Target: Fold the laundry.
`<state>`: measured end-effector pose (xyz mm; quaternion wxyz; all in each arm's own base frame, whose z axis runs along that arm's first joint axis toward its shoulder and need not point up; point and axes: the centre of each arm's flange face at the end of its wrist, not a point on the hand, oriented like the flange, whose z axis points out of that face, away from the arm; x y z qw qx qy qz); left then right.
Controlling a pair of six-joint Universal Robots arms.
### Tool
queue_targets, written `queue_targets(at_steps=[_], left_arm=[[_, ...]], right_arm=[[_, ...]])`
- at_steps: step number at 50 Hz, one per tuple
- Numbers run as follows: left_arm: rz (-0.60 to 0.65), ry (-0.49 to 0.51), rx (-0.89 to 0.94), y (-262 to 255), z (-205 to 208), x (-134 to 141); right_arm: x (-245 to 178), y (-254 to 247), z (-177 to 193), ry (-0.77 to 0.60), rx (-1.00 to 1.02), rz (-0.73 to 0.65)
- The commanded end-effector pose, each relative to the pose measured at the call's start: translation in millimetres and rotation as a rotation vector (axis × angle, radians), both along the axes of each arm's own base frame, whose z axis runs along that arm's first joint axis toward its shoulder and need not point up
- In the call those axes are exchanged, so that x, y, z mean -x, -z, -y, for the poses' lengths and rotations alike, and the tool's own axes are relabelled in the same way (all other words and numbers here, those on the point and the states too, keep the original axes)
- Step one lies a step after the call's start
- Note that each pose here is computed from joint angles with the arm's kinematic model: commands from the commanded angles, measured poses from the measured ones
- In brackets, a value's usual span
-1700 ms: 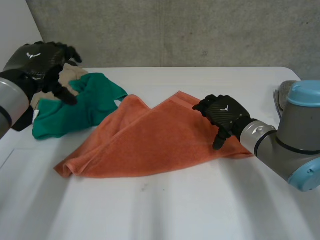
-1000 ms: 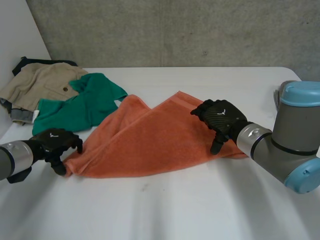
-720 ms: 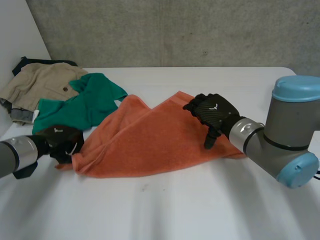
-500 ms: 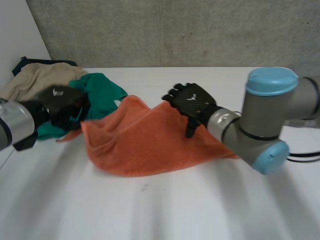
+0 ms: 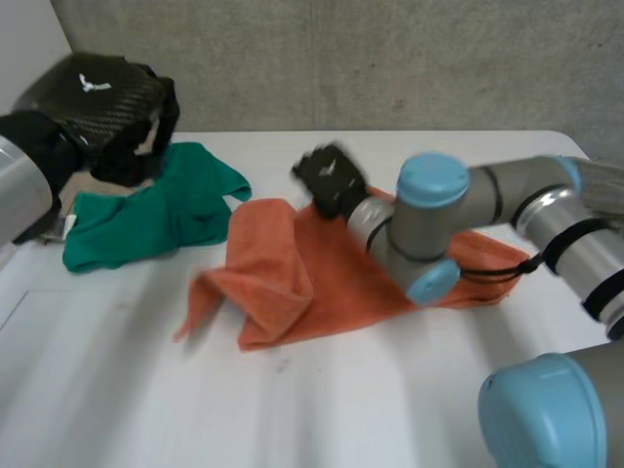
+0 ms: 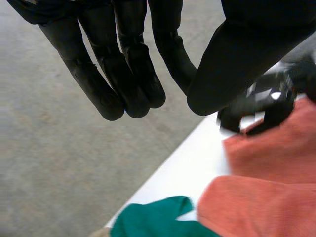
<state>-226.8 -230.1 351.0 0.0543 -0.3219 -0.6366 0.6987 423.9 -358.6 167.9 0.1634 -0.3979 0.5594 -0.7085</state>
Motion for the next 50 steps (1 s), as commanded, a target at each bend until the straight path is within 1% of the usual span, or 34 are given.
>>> queue_targets(at_steps=[1,4,5,6,8,9,12,15,17,18,23,27,31,39,43,50], left_arm=[[-0.043,-0.091,0.136,-19,51,-4],[-0.076,-0.16,0.194,-30,73,-4],[-0.085,-0.169,0.204,-32,77,-3],[-0.092,-0.183,0.206,-32,83,1],[-0.093,-0.178,0.19,-28,87,7],[-0.08,-0.156,0.141,-17,85,15],[-0.034,-0.125,-0.017,20,78,24],[-0.004,-0.121,-0.171,55,68,24],[-0.001,-0.119,-0.231,71,63,22],[-0.001,-0.123,-0.283,84,57,20],[0.014,-0.108,-0.38,112,33,14],[0.032,-0.057,-0.461,129,7,9],[0.054,-0.006,-0.55,143,-13,9],[0.106,0.042,-0.644,164,-35,17],[0.127,0.006,-0.65,179,-27,18],[0.161,-0.004,-0.617,192,-13,25]], right_arm=[[63,-121,45,0.282,0.151,0.233],[91,-167,48,0.32,0.209,0.291],[96,-174,47,0.319,0.21,0.3],[103,-185,42,0.299,0.198,0.315],[105,-187,36,0.262,0.169,0.306],[106,-182,28,0.227,0.122,0.285],[106,-160,11,0.175,0.021,0.214],[107,-134,-5,0.151,-0.059,0.15],[108,-120,-11,0.15,-0.096,0.118],[109,-103,-16,0.153,-0.134,0.08],[109,-55,-35,0.164,-0.235,-0.03],[113,-28,-39,0.178,-0.275,-0.093],[119,-9,-38,0.199,-0.31,-0.127],[122,7,-34,0.216,-0.351,-0.142],[123,6,-35,0.215,-0.351,-0.144],[122,3,-34,0.215,-0.34,-0.143]])
